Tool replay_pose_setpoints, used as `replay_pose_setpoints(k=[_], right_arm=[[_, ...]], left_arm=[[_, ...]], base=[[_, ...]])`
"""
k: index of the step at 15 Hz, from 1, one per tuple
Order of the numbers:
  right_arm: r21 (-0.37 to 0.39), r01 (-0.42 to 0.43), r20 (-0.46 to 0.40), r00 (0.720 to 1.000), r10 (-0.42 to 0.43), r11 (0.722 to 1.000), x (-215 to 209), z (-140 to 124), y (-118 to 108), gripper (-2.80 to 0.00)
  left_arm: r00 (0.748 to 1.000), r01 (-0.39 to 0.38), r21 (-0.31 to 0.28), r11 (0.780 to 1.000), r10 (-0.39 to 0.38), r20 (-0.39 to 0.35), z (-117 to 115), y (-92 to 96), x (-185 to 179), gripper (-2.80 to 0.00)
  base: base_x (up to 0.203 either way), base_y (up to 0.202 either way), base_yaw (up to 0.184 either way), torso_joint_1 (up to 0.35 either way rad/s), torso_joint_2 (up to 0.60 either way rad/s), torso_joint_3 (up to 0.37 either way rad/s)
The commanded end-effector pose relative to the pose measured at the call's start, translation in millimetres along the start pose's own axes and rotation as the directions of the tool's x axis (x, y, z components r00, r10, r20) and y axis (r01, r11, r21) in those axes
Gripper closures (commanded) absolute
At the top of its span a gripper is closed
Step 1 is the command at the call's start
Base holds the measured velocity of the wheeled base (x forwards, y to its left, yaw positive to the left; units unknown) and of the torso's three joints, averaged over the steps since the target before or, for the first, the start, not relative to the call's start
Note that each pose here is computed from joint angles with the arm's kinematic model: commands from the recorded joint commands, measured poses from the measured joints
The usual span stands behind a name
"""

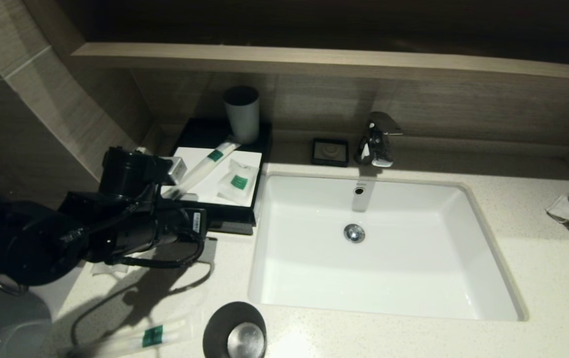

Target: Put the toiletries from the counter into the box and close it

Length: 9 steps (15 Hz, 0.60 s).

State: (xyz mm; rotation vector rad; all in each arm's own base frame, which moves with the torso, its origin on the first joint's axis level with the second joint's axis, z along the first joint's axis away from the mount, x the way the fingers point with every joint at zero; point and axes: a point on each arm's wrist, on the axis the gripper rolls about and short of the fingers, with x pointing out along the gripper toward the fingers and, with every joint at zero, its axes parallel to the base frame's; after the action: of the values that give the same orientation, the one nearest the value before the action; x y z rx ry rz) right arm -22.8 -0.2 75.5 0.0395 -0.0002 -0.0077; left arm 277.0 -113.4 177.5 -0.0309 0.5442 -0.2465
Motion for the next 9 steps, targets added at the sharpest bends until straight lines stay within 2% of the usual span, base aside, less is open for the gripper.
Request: replay_pose_setpoints(k=[1,9], right_arm=[[0.000,0.000,-0.002,1.000,0.000,1.000,0.1,-0.4,0.0,0.00],[0.000,0.000,-0.002,1.000,0.000,1.000,0.1,-0.4,0.0,0.00]], left_arm=[[1.000,0.000,-0.002,1.000,0.000,0.005,0.3,-0.1,0.8,0.00],[1.000,-0.013,-0.005,1.000,0.013,0.020,0.1,0.4,5.6,0.00]], base=[[0.000,0.000,0.000,0.000,0.00,0.000],[0.000,0.000,0.000,0.000,0.00,0.000]])
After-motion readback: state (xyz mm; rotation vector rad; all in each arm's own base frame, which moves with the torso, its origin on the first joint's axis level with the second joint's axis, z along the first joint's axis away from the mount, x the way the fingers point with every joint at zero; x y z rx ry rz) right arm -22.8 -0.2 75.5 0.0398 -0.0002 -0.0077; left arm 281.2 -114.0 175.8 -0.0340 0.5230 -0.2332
